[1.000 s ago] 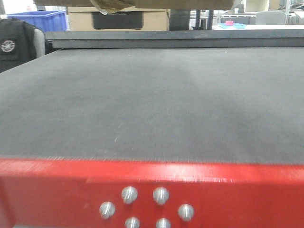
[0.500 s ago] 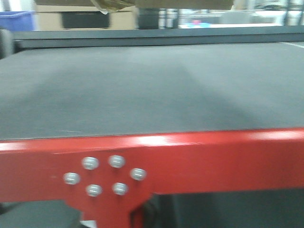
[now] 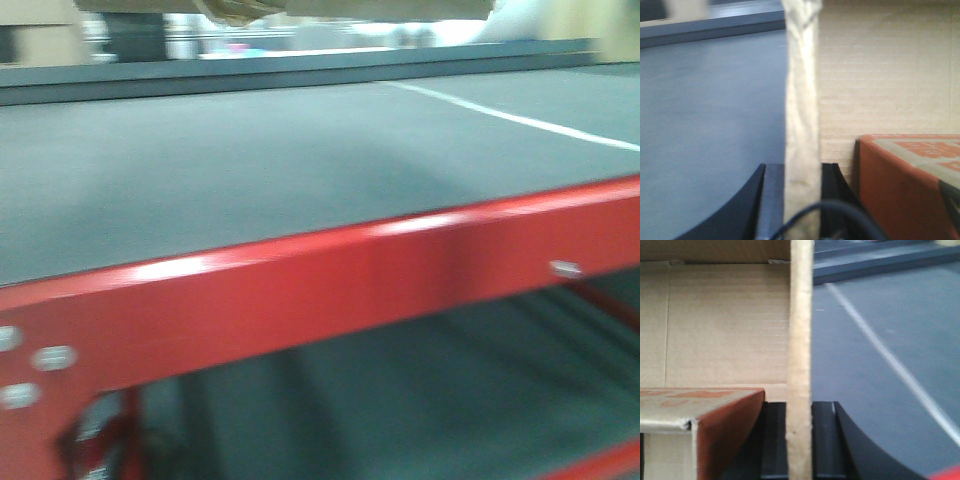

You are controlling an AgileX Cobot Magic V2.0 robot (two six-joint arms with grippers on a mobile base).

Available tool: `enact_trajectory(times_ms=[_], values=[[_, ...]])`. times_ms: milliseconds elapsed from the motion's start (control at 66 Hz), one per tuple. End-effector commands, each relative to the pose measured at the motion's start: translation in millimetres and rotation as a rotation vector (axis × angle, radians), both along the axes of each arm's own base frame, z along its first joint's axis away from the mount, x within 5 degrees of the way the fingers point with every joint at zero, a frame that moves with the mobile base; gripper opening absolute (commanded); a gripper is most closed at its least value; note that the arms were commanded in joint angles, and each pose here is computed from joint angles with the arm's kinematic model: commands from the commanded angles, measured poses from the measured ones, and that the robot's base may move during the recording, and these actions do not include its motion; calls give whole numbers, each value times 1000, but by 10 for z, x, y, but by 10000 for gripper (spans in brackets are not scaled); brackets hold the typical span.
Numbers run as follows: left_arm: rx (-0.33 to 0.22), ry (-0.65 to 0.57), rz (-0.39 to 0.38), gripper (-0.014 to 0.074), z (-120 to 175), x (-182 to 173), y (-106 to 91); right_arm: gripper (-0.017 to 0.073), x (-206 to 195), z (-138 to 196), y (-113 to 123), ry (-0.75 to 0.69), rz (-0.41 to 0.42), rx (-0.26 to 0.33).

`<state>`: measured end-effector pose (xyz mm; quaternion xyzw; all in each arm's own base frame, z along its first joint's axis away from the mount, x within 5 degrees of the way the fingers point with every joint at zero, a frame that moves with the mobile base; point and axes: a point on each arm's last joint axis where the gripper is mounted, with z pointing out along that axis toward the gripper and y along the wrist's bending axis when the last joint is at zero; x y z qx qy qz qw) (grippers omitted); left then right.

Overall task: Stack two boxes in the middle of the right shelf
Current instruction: 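Carry the boxes in both grippers while driving away from the table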

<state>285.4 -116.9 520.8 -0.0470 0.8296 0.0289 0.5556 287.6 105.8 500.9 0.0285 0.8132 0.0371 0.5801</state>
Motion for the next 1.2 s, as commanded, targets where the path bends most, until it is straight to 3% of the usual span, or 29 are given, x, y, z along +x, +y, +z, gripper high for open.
enact_trajectory(times_ms=[0,1182], values=[[-20,-71,-33,-111,98,-17,-20,-169,-46,138,8,-90,35,24],[-20,-71,-33,-111,98,-17,-20,-169,-46,138,8,-90,35,24]])
